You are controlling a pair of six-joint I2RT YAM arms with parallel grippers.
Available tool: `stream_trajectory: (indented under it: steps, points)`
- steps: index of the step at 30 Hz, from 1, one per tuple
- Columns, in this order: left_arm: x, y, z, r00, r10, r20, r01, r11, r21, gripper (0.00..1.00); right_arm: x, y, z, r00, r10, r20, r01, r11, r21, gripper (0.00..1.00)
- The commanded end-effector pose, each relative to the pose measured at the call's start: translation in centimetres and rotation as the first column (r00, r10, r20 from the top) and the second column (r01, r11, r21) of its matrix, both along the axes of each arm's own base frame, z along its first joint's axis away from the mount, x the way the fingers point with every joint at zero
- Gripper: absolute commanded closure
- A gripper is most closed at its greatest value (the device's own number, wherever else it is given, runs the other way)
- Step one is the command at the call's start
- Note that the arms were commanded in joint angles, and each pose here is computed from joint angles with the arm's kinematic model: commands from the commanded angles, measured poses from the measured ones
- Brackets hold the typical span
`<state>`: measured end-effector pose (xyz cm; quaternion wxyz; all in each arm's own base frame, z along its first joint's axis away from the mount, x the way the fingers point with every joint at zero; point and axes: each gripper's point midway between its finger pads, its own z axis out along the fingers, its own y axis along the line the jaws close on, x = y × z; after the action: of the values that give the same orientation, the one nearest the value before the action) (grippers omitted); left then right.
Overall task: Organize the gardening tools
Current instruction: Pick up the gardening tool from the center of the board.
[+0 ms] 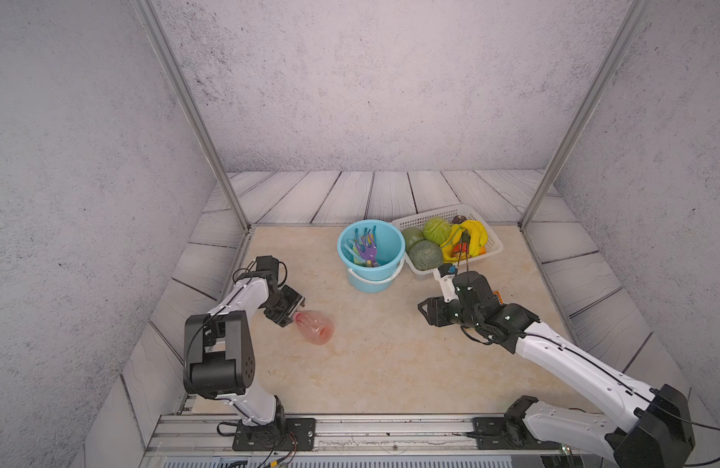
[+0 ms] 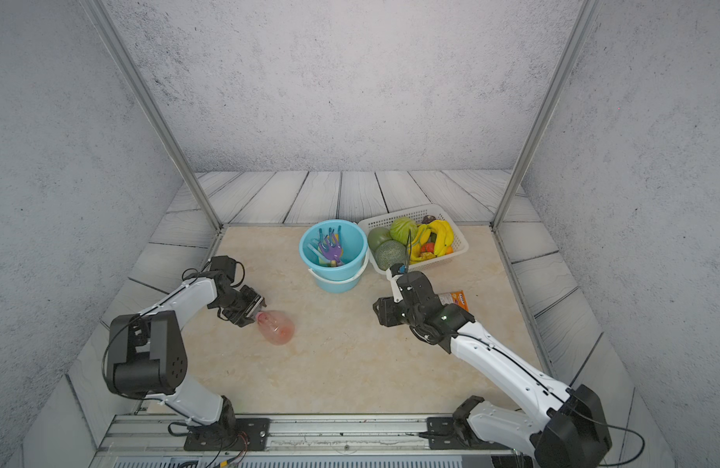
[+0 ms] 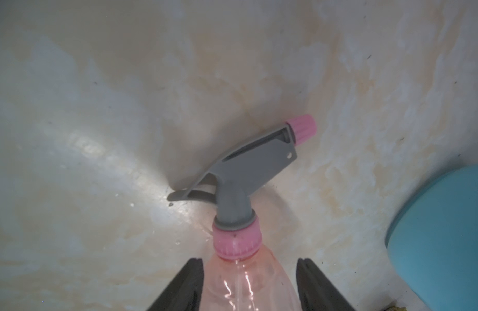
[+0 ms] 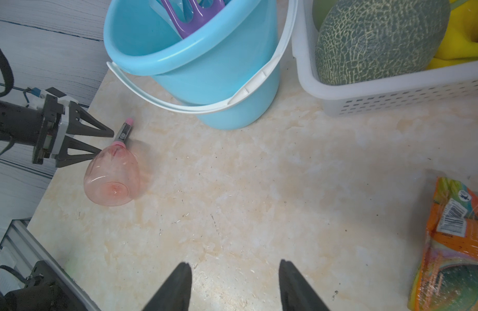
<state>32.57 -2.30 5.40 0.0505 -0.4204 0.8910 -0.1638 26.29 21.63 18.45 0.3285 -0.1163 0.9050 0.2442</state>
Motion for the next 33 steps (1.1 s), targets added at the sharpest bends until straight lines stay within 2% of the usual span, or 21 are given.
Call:
stream_trajectory:
  steps: [1,24,33]
  points:
    - [-0.3,0.1,-0.8,1.000,0.008,-0.022,-0.009,1.000,-0.009,0.39,0.0,-0.4,-0.4,1.000,-0.023,0.001,0.023,1.000,-0.014,0.43]
    - [-0.4,-0.3,-4.0,0.997,0.003,-0.081,-0.006,0.999,-0.034,0.48,0.2,-1.3,-0.1,0.997,-0.069,0.028,0.070,0.997,-0.024,0.43]
    - [-0.1,-0.1,-3.4,0.998,-0.003,-0.069,0.001,1.000,-0.028,0.62,0.3,-1.5,0.1,0.996,-0.081,0.035,0.082,0.997,-0.015,0.43]
